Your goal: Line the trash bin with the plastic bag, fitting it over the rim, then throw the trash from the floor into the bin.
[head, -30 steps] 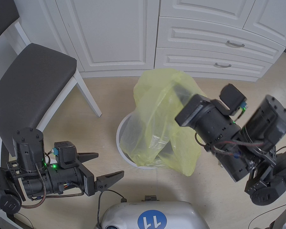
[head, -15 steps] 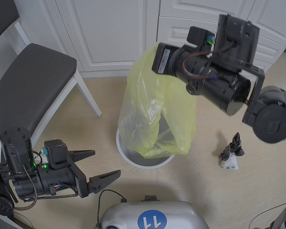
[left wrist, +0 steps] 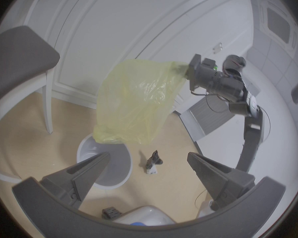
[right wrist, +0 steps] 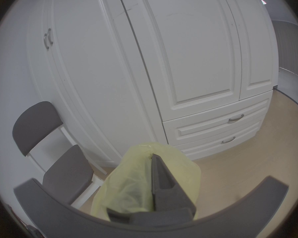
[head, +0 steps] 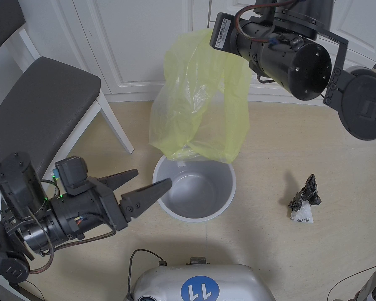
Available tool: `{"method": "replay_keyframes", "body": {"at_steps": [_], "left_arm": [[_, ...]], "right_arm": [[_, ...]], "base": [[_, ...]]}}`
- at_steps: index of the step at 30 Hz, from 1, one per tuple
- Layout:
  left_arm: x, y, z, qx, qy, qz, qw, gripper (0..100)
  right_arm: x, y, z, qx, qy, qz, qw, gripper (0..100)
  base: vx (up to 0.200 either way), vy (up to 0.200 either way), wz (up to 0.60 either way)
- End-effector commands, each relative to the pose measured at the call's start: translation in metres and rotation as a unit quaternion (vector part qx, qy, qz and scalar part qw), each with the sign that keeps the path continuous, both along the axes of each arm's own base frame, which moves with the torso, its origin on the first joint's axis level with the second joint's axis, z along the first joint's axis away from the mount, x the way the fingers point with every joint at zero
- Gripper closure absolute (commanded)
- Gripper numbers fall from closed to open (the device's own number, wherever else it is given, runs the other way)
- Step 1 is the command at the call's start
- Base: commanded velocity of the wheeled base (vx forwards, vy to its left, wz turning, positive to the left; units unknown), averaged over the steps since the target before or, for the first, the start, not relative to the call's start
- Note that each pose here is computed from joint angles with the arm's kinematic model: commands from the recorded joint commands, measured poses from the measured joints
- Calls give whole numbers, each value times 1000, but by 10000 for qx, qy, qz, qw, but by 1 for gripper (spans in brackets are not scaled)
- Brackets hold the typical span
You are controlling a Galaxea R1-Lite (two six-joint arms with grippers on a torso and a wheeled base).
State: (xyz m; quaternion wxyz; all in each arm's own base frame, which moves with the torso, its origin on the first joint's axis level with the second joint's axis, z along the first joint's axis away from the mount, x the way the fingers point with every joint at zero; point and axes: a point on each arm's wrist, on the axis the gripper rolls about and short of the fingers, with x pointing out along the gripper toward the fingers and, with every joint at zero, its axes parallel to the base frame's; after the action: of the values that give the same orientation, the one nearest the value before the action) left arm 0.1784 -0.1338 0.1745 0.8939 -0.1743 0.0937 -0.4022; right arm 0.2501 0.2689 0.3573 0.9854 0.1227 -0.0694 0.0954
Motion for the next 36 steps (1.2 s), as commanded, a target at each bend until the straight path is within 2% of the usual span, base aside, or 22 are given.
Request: {"method": "replay_keyframes", "body": {"at_steps": [1,3,4,9,10,12,13,15,16,17,20,27,31,36], "left_arm": [[27,-19,-27,-28,522,172,9985,0],[28,-20,-28,-19,535,173,9984,0],[34,-24,-36,59,638,192,9978,0],[42,-27,-46,163,767,243,9966,0],[52,-29,-55,212,841,337,9957,0],[56,-30,-57,184,824,407,9956,0],[64,-34,-64,99,776,576,9953,0],[64,-34,-64,99,776,576,9953,0],[72,-40,-69,-296,678,753,9944,0],[73,-40,-69,-498,620,753,9940,0],[77,-42,-74,-840,604,742,9919,0],[78,-44,-75,-1051,862,709,9882,0],[76,-46,-76,-1061,910,682,9878,0],[75,-49,-73,-1123,905,637,9875,0]], "right_arm": [[-12,-4,18,244,-143,-129,9995,100],[-13,-5,19,256,-153,-129,9995,100],[-15,-8,31,453,-287,-130,9985,100],[-18,-11,41,611,-400,-118,9973,100],[-23,-11,48,703,-468,-64,9964,100],[-25,-10,49,728,-484,-33,9962,100],[-30,-7,51,805,-501,52,9955,100],[-30,-7,51,805,-501,52,9955,100],[-36,-3,52,888,-489,174,9947,100],[-38,-1,52,892,-484,205,9946,100],[-43,-1,55,932,-505,274,9940,100],[-61,2,61,1019,-540,510,9920,100],[-65,4,64,1075,-535,474,9916,100],[-76,11,64,1114,-517,660,9902,100]], "base": [[0,0,0],[0,0,0],[0,0,0],[0,0,0],[0,0,0],[0,0,0],[0,0,0],[0,0,0],[0,0,0],[0,0,0],[0,0,0],[0,0,0],[0,0,0],[0,0,0]]}}
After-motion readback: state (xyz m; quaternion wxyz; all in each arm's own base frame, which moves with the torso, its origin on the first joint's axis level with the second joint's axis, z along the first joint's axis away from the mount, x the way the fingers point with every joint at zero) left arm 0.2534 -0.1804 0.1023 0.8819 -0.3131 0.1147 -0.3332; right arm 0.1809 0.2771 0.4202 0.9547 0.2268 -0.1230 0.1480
